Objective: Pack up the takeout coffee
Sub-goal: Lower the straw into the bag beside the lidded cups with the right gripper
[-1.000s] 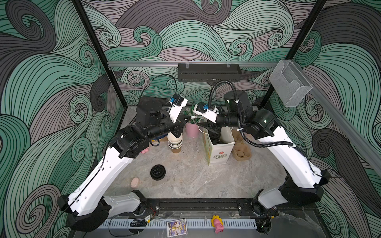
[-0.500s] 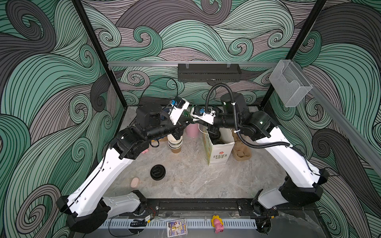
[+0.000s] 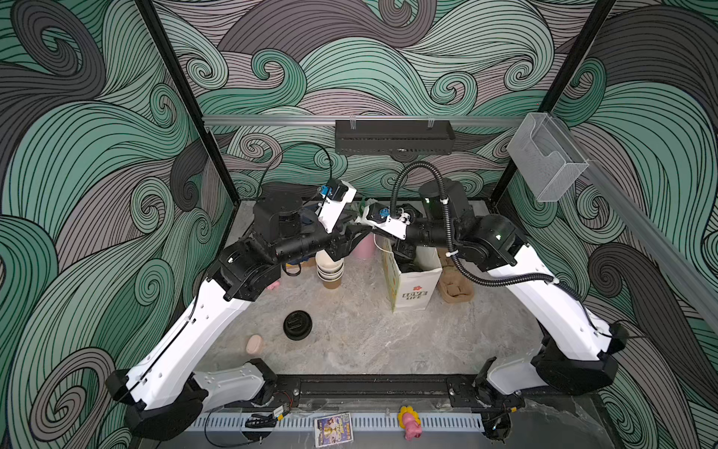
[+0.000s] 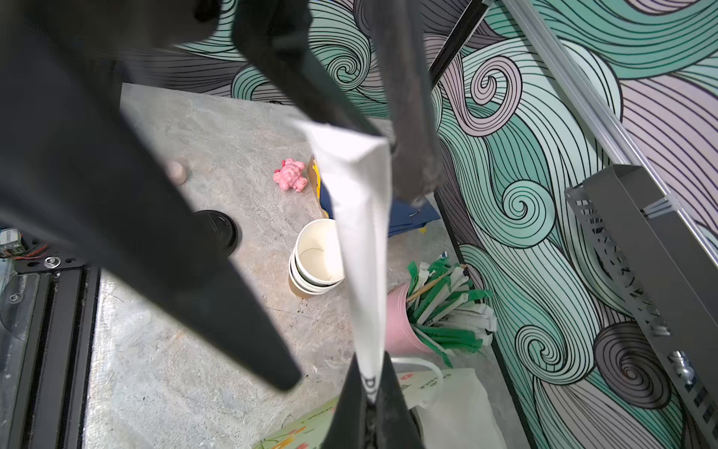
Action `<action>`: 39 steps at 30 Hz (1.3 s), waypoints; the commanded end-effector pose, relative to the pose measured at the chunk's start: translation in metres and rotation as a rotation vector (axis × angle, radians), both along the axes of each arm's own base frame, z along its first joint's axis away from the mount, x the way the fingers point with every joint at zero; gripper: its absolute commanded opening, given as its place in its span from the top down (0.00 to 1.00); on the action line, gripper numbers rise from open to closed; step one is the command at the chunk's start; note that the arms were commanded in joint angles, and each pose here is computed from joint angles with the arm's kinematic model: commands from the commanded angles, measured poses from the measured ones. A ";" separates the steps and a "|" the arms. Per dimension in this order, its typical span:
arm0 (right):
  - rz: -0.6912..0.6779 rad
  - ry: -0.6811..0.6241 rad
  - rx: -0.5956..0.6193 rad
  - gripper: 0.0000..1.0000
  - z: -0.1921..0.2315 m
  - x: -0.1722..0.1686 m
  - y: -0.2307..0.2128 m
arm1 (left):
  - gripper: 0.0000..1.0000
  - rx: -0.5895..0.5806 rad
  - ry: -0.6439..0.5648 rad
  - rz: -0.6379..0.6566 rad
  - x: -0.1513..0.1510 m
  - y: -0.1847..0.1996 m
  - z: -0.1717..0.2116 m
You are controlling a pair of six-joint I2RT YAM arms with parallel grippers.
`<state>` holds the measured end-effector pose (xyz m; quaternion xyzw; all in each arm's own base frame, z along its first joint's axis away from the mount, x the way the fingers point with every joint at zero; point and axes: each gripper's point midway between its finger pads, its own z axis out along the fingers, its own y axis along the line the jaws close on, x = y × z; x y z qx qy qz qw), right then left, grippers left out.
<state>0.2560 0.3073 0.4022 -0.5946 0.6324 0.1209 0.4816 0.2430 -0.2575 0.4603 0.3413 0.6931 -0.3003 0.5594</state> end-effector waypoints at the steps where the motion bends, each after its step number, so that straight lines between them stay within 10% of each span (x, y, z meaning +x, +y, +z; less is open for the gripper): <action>1: -0.124 0.037 0.107 0.93 0.012 0.002 -0.013 | 0.24 -0.118 -0.071 0.034 -0.003 0.006 0.034; 7: -0.575 0.120 0.364 0.91 0.012 0.037 -0.055 | 0.19 -0.300 -0.079 0.391 0.032 0.056 0.042; 18: -1.066 0.449 0.410 0.92 -0.084 0.086 -0.089 | 0.19 -0.239 0.214 0.758 0.066 0.094 -0.046; 28: -1.152 0.676 0.319 0.85 -0.153 0.075 -0.096 | 0.22 -0.094 0.476 0.826 0.078 0.095 -0.113; 39: -1.090 0.590 0.346 0.51 -0.105 0.074 -0.107 | 0.34 -0.025 0.634 0.732 0.132 0.061 -0.141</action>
